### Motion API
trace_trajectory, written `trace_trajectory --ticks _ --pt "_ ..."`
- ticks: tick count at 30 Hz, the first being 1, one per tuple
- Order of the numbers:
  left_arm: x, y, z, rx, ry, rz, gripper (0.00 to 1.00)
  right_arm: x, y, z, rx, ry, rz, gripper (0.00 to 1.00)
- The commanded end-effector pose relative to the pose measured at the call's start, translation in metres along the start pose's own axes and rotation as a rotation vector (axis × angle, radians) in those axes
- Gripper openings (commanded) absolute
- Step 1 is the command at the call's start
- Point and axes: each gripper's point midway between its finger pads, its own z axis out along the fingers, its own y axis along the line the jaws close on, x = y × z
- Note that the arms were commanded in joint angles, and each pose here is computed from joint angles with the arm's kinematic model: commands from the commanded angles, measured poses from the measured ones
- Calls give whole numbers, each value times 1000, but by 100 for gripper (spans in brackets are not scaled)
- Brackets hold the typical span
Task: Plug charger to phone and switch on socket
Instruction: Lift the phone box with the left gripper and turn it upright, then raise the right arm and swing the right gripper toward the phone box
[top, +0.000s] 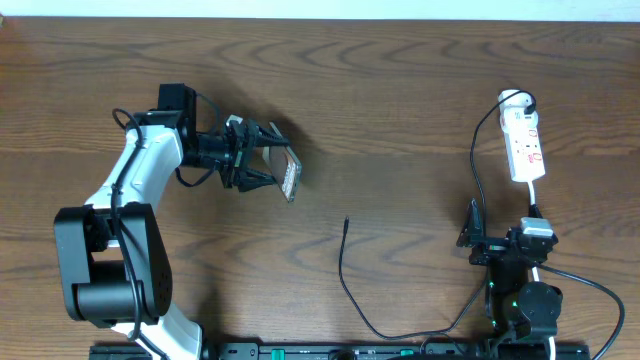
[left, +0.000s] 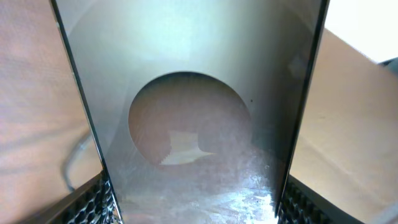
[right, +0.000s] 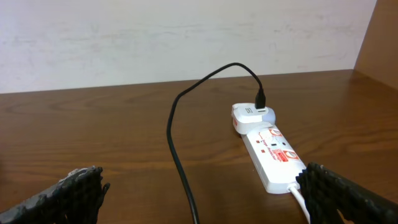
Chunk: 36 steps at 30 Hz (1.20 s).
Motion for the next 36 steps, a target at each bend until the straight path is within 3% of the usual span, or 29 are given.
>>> trace_trajectory --ticks 1,8,36 --pt "20 -22 -5 97 98 -192 7 2 0 0 4 5 8 99" --pt "30 -32 -8 150 165 -213 7 2 0 0 4 5 8 99" --pt "30 -32 -8 138 175 -347 7 2 0 0 4 5 8 99"
